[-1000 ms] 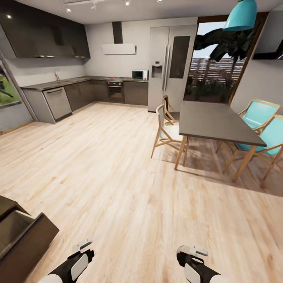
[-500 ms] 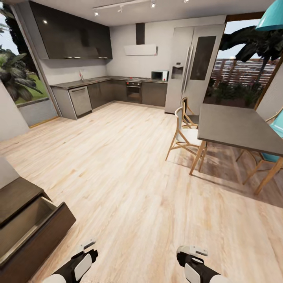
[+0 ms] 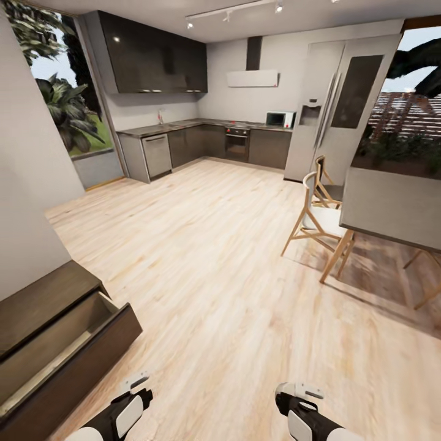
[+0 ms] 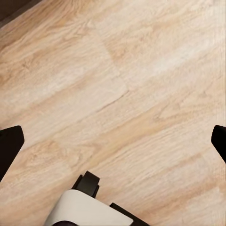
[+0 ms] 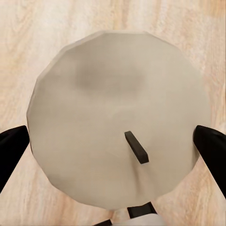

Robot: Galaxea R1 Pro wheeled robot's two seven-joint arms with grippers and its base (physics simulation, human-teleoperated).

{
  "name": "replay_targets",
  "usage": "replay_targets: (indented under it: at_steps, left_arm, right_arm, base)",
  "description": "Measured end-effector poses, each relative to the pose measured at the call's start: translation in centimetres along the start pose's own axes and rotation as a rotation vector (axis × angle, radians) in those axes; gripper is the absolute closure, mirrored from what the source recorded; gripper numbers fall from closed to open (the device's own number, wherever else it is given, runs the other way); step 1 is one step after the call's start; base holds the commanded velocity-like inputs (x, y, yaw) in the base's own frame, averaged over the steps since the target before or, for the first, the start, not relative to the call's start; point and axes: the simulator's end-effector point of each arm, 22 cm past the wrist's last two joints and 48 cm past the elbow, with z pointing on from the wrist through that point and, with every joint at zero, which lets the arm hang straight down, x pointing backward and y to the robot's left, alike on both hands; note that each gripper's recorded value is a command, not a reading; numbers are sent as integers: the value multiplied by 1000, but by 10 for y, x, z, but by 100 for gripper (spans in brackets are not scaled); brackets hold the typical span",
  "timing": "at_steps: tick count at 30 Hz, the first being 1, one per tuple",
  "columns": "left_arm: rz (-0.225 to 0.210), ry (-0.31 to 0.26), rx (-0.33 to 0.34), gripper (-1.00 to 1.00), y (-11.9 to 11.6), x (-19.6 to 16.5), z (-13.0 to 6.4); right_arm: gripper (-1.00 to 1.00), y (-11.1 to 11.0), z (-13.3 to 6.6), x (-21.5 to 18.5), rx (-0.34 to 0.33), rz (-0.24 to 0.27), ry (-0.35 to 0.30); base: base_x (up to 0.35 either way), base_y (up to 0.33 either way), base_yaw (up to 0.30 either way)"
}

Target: Place each of the two pumpkins and all three candles from the living room inside a cabinet in the living room (use any cabinet), then make sure every cabinet is closed, and position the cauldron so it is next to a table in the living room.

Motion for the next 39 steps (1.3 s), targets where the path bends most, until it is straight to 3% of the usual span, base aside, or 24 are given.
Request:
replay_targets:
  at_steps: [20, 28, 39]
  left_arm:
    - [2, 0, 0, -100, 4, -3, -22]
    - [9, -1, 4, -100, 2, -3, -23]
    - [16, 0, 10, -100, -3, -1, -24]
  right_arm:
    - [100, -3, -22, -5, 0, 0, 0]
    - [100, -3, -22, -5, 0, 0, 0]
    - [100, -3, -22, -5, 0, -2, 0]
  base:
    - [0, 0, 290]
    - [0, -9, 290]
    - [0, -247, 290]
